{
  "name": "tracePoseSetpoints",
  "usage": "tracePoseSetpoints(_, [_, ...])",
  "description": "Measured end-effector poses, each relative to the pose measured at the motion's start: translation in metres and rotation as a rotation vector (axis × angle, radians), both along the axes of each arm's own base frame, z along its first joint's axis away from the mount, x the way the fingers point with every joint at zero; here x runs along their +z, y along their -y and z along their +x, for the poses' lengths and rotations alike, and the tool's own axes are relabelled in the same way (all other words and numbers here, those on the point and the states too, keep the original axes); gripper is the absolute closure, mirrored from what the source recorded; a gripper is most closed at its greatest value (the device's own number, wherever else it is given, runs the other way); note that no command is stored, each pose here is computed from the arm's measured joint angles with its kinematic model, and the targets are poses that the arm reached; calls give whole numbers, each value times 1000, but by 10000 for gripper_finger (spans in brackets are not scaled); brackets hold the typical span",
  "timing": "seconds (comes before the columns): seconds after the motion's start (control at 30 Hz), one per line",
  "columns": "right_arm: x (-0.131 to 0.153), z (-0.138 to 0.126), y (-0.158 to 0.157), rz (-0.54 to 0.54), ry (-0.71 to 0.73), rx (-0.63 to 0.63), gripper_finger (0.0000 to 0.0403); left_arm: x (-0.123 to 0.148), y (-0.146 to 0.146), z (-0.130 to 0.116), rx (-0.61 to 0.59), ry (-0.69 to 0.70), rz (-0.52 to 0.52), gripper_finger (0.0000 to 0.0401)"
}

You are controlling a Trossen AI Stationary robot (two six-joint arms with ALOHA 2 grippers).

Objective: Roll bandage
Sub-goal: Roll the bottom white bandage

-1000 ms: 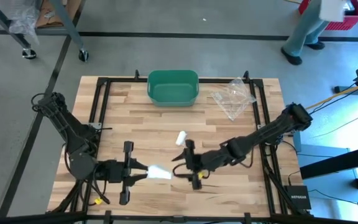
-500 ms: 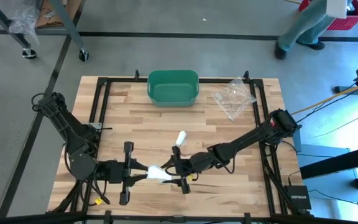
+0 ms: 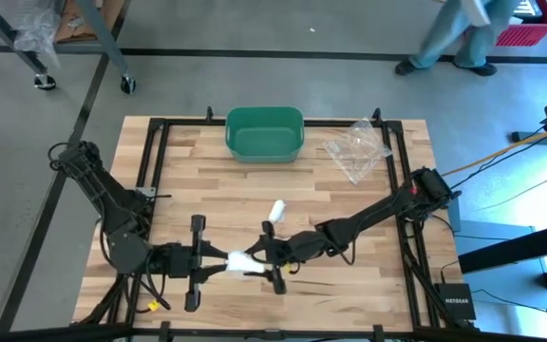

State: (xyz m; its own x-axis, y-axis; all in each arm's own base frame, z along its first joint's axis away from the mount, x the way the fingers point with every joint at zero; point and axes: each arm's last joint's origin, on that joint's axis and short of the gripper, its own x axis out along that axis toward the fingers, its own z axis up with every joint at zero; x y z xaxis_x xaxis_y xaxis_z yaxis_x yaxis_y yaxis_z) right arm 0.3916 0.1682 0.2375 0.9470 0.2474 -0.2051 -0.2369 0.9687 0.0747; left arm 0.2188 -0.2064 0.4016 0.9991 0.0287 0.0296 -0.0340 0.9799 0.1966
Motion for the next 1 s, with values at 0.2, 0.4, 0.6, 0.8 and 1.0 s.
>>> tracePoseSetpoints(0.2, [3,1,2,-67,50,-67,264,0,0,0,0,0,3,361])
tracePoseSetpoints(0.4, [5,-8,1,-213,-13,-84,391,1,5,-6,-25,5,4,361])
tracePoseSetpoints(0.6, [20,-28,-10,-317,-38,-97,394,14,13,-21,-32,80,35,361])
tracePoseSetpoints(0.8, [30,-45,-45,-353,-13,-30,391,22,2,-19,196,90,145,361])
tracePoseSetpoints(1.0, [59,-63,-81,-450,85,-21,396,22,-9,-11,299,55,235,361])
